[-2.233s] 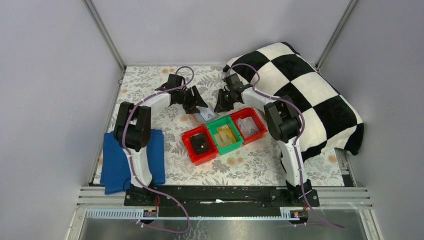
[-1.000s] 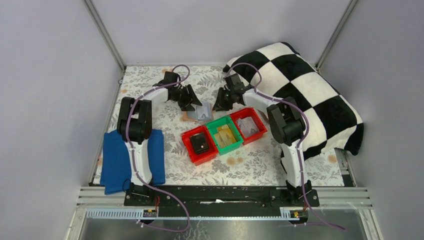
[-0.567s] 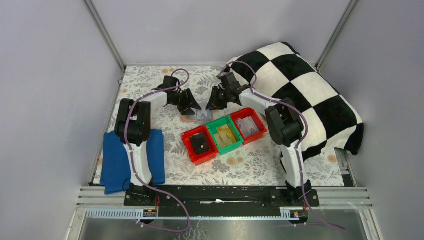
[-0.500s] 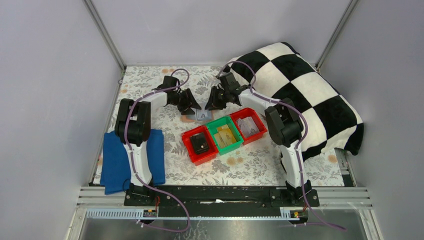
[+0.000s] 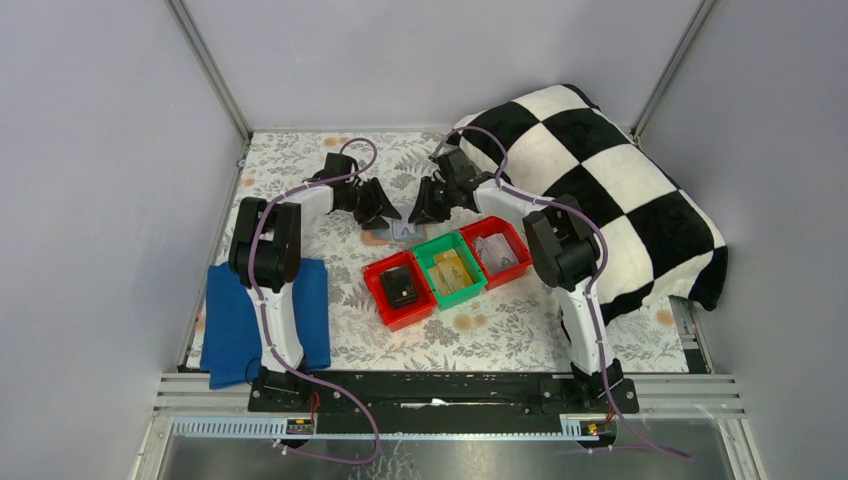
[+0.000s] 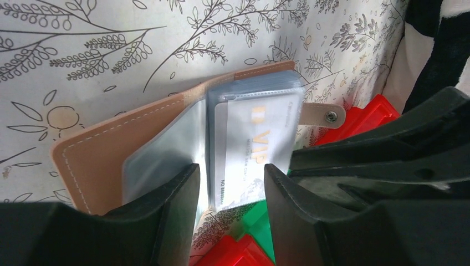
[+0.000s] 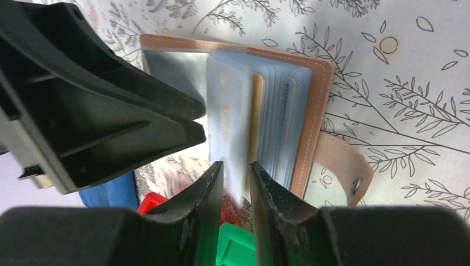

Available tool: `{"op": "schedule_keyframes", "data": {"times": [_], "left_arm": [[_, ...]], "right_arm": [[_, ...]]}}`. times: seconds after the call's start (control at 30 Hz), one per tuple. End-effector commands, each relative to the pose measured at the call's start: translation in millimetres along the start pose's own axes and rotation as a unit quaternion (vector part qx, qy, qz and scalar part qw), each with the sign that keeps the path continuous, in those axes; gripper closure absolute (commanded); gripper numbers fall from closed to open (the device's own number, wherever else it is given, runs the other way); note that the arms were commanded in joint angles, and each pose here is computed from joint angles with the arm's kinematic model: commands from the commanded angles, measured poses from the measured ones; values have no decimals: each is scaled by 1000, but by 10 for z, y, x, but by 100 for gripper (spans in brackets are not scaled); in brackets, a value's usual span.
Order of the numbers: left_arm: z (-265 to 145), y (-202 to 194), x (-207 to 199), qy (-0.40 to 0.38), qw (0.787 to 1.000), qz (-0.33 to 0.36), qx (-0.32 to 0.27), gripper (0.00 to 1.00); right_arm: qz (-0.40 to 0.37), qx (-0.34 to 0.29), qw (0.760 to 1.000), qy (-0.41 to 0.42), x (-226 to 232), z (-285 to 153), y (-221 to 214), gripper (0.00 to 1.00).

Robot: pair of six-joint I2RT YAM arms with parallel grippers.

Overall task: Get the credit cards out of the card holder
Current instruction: Remove the credit card from the card holder.

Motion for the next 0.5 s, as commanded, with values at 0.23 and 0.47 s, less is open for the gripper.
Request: {"op": "schedule_keyframes", "data": {"times": [0.23, 0.47], "left_arm": [[-97, 47, -62, -17, 1000, 11, -17, 51], [-98, 49, -53, -17, 1000, 11, -18, 52]], "right_arm": [[-3, 5, 1000, 17, 60, 64, 37, 71], [-12, -36, 999, 14, 126, -123, 59, 69]]}}
Point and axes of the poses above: each gripper's point midway between its finger pads, its own z axis out along the fingers, its own x axis along the line the jaws close on, y = z × x, the point moved 9 cm from there along -z, back along the fingers, and after that the axes turned 2 degrees about z, right-handed, at the moved point
